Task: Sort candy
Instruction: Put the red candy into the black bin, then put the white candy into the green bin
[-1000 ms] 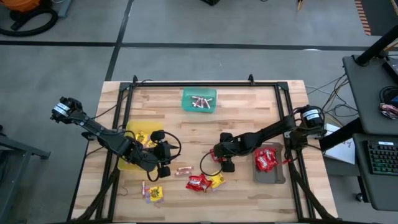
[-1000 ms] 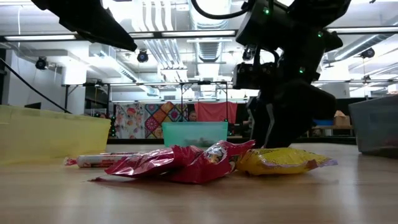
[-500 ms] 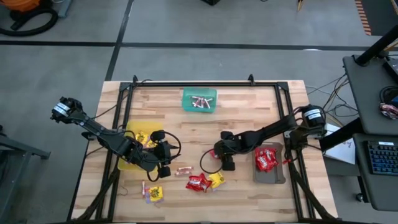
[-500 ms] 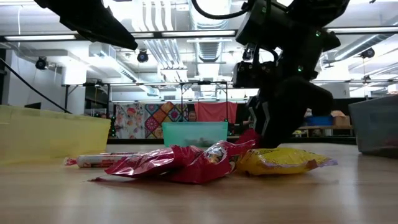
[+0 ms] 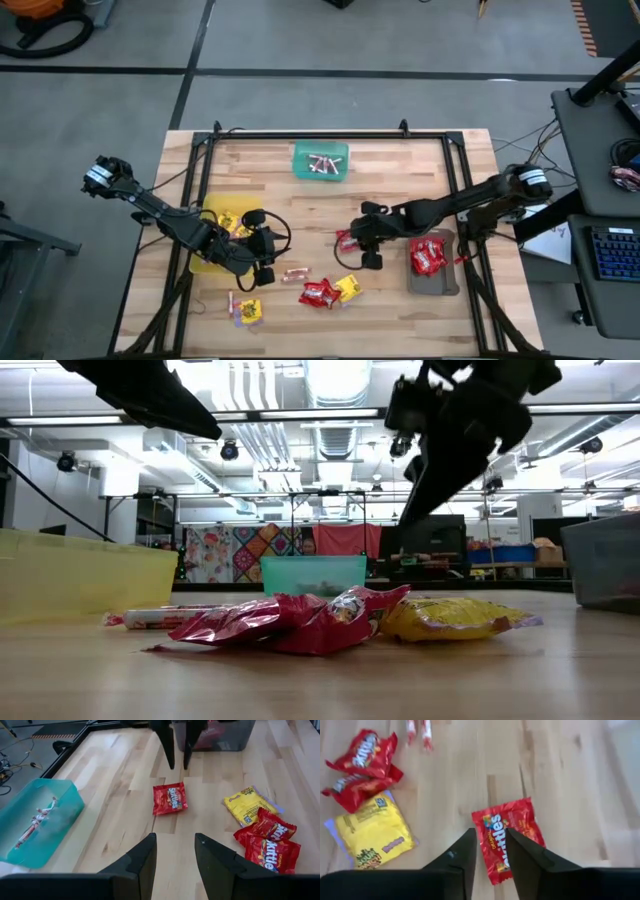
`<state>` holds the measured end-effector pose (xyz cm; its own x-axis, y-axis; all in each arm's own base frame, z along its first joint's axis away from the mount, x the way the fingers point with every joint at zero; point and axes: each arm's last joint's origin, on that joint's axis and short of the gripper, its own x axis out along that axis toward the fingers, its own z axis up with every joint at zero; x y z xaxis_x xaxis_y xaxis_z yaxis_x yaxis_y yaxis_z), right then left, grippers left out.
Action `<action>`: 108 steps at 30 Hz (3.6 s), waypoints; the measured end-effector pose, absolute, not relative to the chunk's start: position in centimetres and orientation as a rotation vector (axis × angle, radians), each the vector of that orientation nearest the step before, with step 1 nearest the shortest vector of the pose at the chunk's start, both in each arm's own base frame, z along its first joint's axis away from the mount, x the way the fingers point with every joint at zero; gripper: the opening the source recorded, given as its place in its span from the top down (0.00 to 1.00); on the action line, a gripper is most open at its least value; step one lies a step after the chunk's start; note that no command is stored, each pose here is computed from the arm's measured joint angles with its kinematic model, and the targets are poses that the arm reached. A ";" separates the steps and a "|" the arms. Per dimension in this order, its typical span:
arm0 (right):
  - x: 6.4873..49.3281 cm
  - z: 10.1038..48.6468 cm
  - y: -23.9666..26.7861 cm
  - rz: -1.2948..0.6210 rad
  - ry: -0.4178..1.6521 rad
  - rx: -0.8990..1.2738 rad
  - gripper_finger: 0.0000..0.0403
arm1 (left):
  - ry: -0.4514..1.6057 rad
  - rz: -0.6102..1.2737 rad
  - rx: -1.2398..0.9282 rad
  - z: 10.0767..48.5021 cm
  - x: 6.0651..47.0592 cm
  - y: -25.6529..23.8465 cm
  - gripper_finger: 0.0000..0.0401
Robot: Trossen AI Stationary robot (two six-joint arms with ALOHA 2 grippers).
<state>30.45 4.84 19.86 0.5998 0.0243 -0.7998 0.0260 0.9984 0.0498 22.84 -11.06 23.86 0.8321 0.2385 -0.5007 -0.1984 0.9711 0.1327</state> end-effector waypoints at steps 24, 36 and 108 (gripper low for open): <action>33.0 12.8 4.2 -0.047 1.134 -0.048 0.29 | 0.541 0.228 0.087 23.9 22.8 -11.1 0.71; 33.6 11.2 1.6 -0.079 1.172 0.017 0.76 | 0.538 0.229 0.080 23.9 22.9 -11.1 0.71; 22.8 24.8 6.2 -0.003 1.124 0.426 0.50 | 1.428 0.350 -0.960 22.5 20.6 -22.3 0.72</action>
